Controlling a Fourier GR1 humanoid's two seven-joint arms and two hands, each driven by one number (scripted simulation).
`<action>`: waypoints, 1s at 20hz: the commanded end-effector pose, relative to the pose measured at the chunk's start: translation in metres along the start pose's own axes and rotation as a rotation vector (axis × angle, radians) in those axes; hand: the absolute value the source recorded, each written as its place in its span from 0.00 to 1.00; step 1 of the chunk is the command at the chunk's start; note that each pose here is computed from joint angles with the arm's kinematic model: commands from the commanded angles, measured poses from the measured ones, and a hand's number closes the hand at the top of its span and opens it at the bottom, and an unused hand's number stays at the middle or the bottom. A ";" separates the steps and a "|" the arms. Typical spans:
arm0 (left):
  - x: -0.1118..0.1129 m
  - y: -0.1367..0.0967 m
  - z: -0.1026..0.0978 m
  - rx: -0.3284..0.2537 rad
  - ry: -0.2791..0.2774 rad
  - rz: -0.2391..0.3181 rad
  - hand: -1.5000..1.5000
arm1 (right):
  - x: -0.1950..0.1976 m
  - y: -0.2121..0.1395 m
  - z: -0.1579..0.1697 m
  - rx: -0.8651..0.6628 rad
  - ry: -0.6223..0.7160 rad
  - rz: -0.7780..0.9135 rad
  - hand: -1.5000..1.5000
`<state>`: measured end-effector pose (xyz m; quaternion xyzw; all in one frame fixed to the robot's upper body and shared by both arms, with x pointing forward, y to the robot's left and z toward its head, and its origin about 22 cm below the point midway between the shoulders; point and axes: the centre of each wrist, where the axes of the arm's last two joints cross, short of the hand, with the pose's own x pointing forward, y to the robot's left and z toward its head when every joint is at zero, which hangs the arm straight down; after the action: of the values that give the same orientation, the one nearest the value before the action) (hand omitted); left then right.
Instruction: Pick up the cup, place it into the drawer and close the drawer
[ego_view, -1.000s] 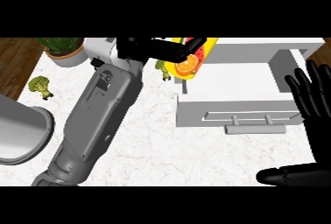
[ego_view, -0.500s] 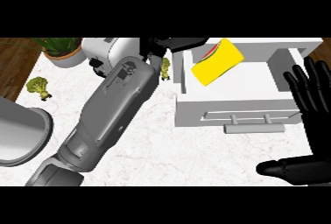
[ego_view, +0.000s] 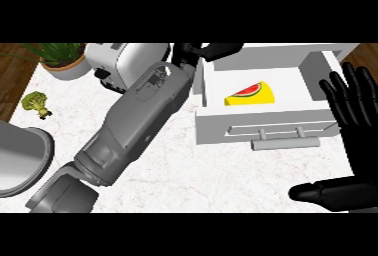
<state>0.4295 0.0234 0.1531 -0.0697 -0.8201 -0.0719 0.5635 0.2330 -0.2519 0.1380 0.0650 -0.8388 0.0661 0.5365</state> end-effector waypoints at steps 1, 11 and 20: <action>-0.007 -0.005 0.000 -0.030 0.016 -0.049 1.00 | -0.004 0.010 -0.015 0.005 -0.016 -0.014 0.00; -0.021 -0.006 0.003 -0.041 0.050 -0.211 1.00 | 0.009 0.012 -0.008 0.068 -0.019 -0.034 0.00; -0.016 -0.017 0.006 -0.029 0.060 -0.176 0.00 | 0.003 0.012 -0.020 0.071 -0.047 -0.078 0.00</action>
<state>0.4288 0.0110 0.1345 0.0098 -0.8022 -0.1453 0.5790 0.2419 -0.2390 0.1405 0.1058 -0.8427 0.0782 0.5221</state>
